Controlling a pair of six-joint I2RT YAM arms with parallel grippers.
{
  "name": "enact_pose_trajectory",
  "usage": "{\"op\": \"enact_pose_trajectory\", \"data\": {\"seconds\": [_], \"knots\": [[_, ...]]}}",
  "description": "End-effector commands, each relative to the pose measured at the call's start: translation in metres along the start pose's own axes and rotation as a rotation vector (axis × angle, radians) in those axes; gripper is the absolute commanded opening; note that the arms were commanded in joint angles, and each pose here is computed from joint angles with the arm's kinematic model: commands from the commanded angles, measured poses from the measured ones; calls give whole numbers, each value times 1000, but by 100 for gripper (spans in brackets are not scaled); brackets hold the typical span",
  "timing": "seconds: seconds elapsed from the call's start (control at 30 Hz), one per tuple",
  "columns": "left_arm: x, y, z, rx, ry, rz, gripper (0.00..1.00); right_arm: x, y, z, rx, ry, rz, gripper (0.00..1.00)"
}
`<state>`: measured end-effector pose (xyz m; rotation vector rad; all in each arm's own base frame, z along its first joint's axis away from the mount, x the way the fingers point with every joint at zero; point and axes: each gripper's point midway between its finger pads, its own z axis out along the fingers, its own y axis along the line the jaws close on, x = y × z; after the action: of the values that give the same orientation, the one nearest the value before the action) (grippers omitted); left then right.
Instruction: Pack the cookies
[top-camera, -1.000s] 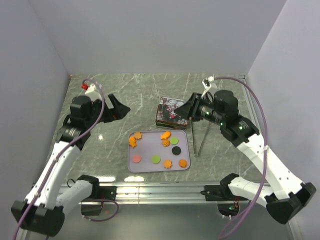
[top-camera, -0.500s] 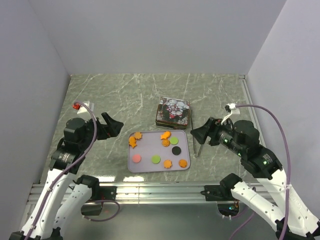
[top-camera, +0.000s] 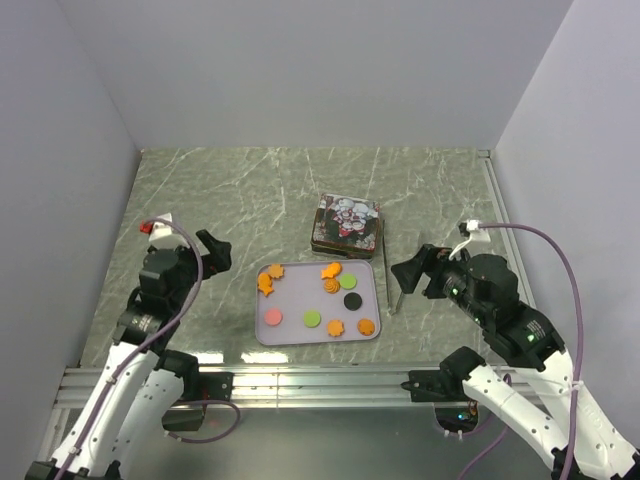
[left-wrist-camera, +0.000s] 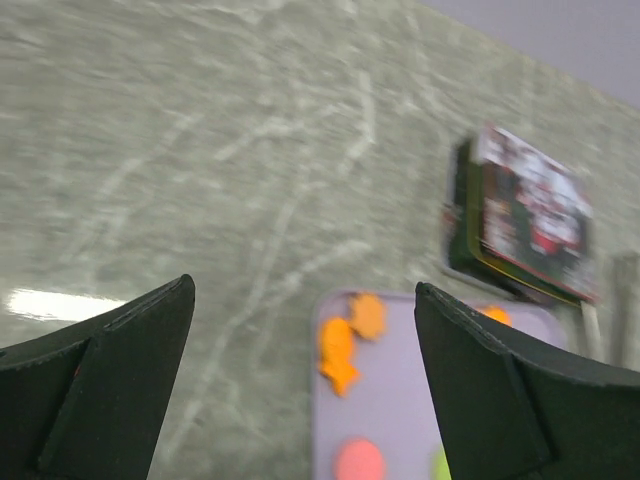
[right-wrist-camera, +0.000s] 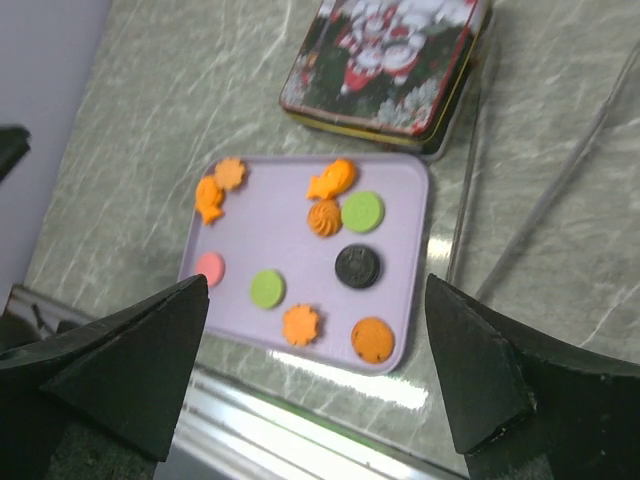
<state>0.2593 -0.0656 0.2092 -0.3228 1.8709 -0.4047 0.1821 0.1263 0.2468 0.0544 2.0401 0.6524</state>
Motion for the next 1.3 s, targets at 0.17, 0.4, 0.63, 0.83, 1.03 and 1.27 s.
{"op": "enact_pose_trajectory", "data": {"seconds": [0.17,0.4,0.63,0.83,1.03,1.27], "knots": [[-25,49,10,-116,-430,187,99,-38,-24,18,137,-201,-90,98],[1,71,32,-158,-445,195,99,-38,-31,40,196,-162,-192,100],[7,93,61,-223,-428,220,99,-16,-44,70,231,-89,-237,100],[1,94,92,-226,-380,264,99,1,-67,104,322,-33,-294,100],[1,82,135,-142,-274,329,99,0,-99,135,428,-11,-244,100],[2,98,130,-128,-360,304,99,-11,-139,150,558,-69,-208,100]]}}
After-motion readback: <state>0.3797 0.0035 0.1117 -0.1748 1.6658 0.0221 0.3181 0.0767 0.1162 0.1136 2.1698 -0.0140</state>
